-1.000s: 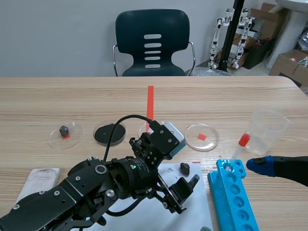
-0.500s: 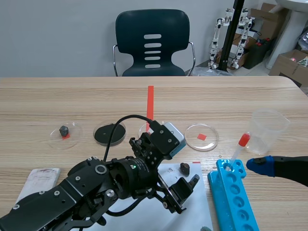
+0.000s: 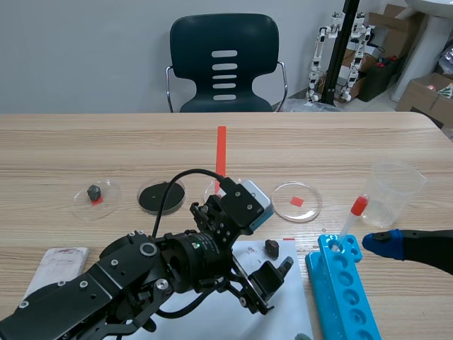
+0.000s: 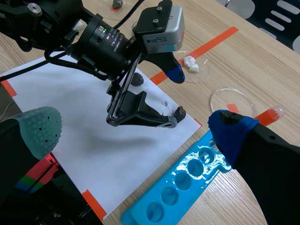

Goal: Put the right mineral back

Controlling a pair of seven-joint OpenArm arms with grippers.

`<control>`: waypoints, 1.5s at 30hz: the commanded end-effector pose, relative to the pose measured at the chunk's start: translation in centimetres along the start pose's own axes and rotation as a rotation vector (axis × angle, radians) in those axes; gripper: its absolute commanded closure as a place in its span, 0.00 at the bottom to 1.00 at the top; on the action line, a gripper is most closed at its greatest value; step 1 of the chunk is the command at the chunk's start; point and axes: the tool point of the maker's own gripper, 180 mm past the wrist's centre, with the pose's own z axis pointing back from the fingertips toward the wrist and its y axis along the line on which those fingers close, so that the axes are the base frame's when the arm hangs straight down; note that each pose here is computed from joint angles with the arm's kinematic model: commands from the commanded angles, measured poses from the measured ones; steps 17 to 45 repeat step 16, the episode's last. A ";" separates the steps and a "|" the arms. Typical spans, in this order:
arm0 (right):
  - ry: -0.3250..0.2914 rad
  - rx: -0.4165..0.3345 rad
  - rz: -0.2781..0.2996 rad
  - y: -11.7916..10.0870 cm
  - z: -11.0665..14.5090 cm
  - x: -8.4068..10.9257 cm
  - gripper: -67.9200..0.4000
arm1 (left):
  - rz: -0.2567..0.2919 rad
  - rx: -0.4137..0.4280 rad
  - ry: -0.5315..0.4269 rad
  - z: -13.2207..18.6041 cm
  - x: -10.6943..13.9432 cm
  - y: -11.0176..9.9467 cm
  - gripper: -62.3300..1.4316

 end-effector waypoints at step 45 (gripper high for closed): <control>-0.029 -0.005 0.004 -0.3 0.0 0.7 0.00 | 0.001 0.002 -0.036 -0.4 1.3 0.2 0.15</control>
